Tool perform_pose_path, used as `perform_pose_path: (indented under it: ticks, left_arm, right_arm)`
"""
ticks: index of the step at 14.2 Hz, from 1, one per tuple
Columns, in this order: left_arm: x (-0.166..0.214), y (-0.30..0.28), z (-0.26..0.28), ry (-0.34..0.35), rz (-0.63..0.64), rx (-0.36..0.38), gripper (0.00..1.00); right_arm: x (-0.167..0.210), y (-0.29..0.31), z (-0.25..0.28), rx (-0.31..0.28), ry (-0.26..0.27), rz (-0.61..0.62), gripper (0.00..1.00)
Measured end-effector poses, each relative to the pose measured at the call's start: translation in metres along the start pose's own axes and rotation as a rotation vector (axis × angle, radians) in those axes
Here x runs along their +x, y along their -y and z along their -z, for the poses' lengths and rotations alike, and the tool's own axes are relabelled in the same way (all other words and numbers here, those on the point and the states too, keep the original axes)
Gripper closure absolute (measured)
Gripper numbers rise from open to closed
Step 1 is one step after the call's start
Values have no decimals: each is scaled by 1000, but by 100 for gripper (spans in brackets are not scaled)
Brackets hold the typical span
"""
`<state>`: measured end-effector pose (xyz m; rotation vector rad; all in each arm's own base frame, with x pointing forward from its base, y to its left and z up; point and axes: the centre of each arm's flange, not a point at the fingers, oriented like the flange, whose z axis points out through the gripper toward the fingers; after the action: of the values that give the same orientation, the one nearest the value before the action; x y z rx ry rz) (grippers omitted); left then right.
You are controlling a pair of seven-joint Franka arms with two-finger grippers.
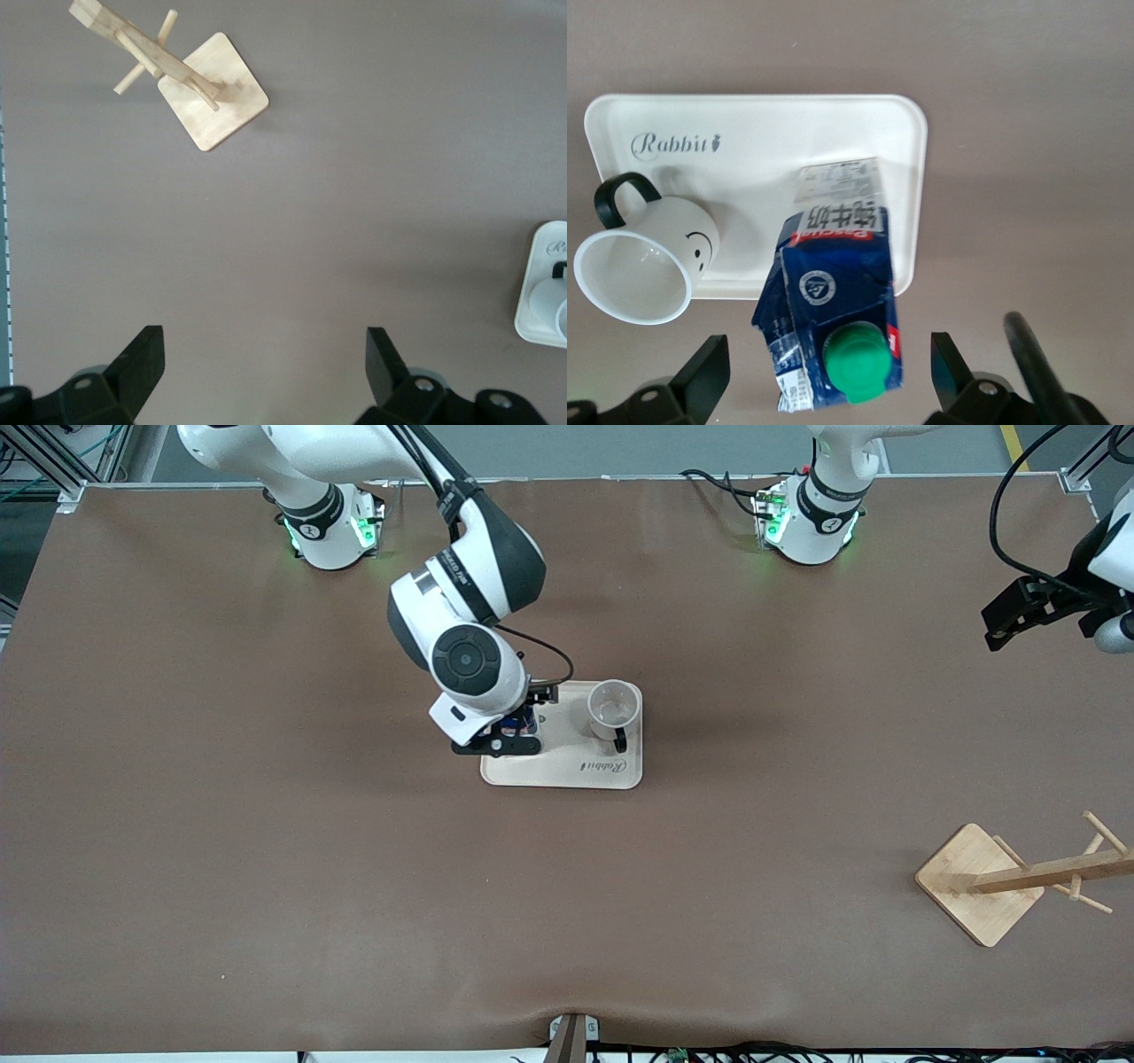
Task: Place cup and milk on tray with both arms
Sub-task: 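Lower the milk carton onto the tray beside the mug with the right gripper, then open the right gripper and withdraw it from the carton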
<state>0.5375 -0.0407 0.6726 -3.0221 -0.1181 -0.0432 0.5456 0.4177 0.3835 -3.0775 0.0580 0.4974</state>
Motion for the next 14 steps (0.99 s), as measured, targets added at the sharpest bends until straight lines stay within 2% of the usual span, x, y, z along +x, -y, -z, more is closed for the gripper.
perform_pose_path:
  ticks: [5,8,10,14]
  left_arm:
    - [-13,13,-2,18,13,-31,0]
    - [-16,22,-2,23,31,-64,0]
    - [-18,23,-1,21,34,-65,0]
    - [-18,18,-2,24,21,-68,0]
  right_arm:
    - [13,-59,92,41,-17,-53,0]
    - [34,-129,135,57,-16,-141,0]
    - [46,-185,167,94,-45,-212,0]
    - [45,-276,229,172,-145,-327,0]
